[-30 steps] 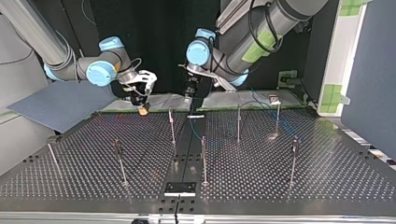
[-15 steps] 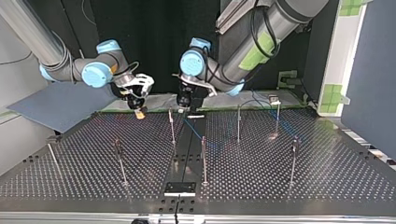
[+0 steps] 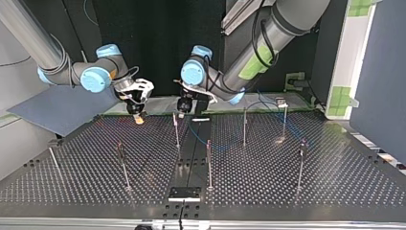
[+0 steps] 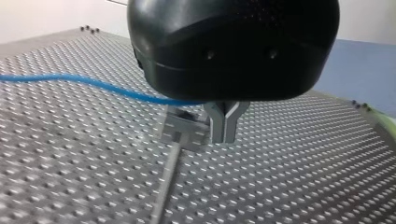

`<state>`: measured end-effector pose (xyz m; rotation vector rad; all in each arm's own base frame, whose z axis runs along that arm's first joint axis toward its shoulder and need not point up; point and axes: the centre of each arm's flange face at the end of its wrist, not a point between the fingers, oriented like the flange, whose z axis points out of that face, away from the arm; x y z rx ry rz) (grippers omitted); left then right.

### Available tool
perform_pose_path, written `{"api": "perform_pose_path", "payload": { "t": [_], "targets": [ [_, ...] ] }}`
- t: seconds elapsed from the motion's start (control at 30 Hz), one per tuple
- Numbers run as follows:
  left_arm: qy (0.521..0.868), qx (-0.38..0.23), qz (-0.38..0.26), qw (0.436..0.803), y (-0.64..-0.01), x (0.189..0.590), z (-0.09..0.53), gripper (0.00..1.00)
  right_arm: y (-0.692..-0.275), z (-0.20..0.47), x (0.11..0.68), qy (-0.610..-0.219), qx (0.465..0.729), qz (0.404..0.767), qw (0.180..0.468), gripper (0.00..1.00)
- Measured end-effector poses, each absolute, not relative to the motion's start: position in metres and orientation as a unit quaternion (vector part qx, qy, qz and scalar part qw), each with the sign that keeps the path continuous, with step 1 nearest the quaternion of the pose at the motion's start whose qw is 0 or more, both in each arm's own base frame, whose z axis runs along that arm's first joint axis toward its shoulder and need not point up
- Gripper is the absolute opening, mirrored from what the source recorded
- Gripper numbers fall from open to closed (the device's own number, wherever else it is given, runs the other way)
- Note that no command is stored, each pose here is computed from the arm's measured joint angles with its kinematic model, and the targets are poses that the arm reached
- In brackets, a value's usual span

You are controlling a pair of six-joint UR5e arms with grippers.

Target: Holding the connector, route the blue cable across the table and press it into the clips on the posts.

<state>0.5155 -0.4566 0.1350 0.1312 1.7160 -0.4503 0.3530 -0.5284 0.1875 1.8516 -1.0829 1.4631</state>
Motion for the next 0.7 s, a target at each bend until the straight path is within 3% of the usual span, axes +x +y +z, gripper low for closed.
{"api": "perform_pose_path", "payload": {
  "t": [0.7],
  "targets": [
    [0.755,0.06,-0.187,0.626,-0.464,0.528,0.138,0.02,-0.544,0.189,0.34,-0.404,0.681,0.541,0.282,0.0]
  ]
}}
